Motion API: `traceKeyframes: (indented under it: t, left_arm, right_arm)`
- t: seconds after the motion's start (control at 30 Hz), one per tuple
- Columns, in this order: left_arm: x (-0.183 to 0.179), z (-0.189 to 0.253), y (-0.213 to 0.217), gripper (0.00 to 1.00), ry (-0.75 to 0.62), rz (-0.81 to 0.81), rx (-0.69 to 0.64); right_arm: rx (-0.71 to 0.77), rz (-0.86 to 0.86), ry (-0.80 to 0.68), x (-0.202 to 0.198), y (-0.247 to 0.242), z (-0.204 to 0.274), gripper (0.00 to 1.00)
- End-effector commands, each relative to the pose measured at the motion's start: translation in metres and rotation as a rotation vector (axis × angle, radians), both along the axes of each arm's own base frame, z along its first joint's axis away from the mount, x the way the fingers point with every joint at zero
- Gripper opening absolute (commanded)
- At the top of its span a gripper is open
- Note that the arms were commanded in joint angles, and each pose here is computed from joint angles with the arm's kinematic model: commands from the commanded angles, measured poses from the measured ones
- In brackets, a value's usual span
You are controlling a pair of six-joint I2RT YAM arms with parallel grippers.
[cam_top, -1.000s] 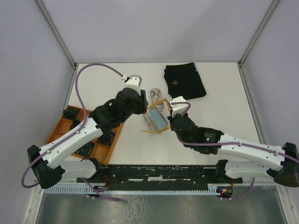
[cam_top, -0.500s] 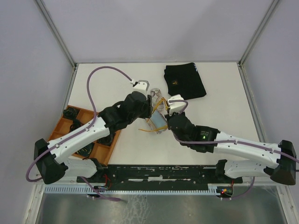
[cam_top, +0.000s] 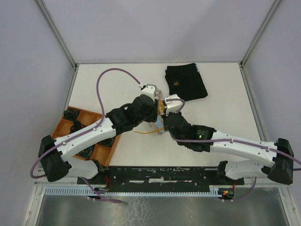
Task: Organize the sunglasses
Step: Fold the sunglasses.
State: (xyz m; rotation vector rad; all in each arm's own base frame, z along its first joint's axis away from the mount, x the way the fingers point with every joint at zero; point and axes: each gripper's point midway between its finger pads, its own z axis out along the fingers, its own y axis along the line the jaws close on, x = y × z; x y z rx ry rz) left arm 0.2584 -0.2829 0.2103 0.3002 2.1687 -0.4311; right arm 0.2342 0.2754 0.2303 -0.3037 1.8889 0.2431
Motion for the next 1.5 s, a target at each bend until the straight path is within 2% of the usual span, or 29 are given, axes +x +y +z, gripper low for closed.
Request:
traceKeyframes:
  t: [0.0,0.37,0.53,0.73,0.83,1.03,1.27,1.47]
  left_arm:
    - [0.004,0.032,-0.019,0.47,-0.039,-0.001,-0.118]
    - [0.004,0.039,-0.020,0.47,-0.062,0.002,-0.132]
    - [0.000,0.071,0.002,0.48,-0.167,0.015,-0.174]
    - [-0.026,0.116,0.020,0.50,-0.302,-0.110,-0.245]
    - [-0.038,0.111,0.019,0.50,-0.294,-0.190,-0.234]
    - [-0.064,0.074,0.001,0.49,-0.198,-0.350,-0.253]
    - [-0.065,0.039,0.001,0.47,-0.132,-0.324,-0.238]
    - [-0.043,0.033,0.010,0.47,-0.151,-0.211,-0.168]
  right_arm:
    - [0.106,0.004,-0.009,0.001,0.016,0.027,0.00]
    - [0.155,0.015,0.044,-0.002,0.028,0.020,0.00]
    - [0.107,-0.090,0.037,0.008,-0.001,0.011,0.00]
    - [0.164,-0.201,0.080,0.030,-0.041,0.008,0.00]
    - [0.238,-0.232,0.093,0.043,-0.058,0.016,0.00]
    - [0.335,-0.301,0.081,0.057,-0.085,0.031,0.00]
    - [0.381,-0.304,0.060,0.055,-0.093,0.047,0.00]
    - [0.384,-0.266,0.066,0.049,-0.092,0.046,0.00]
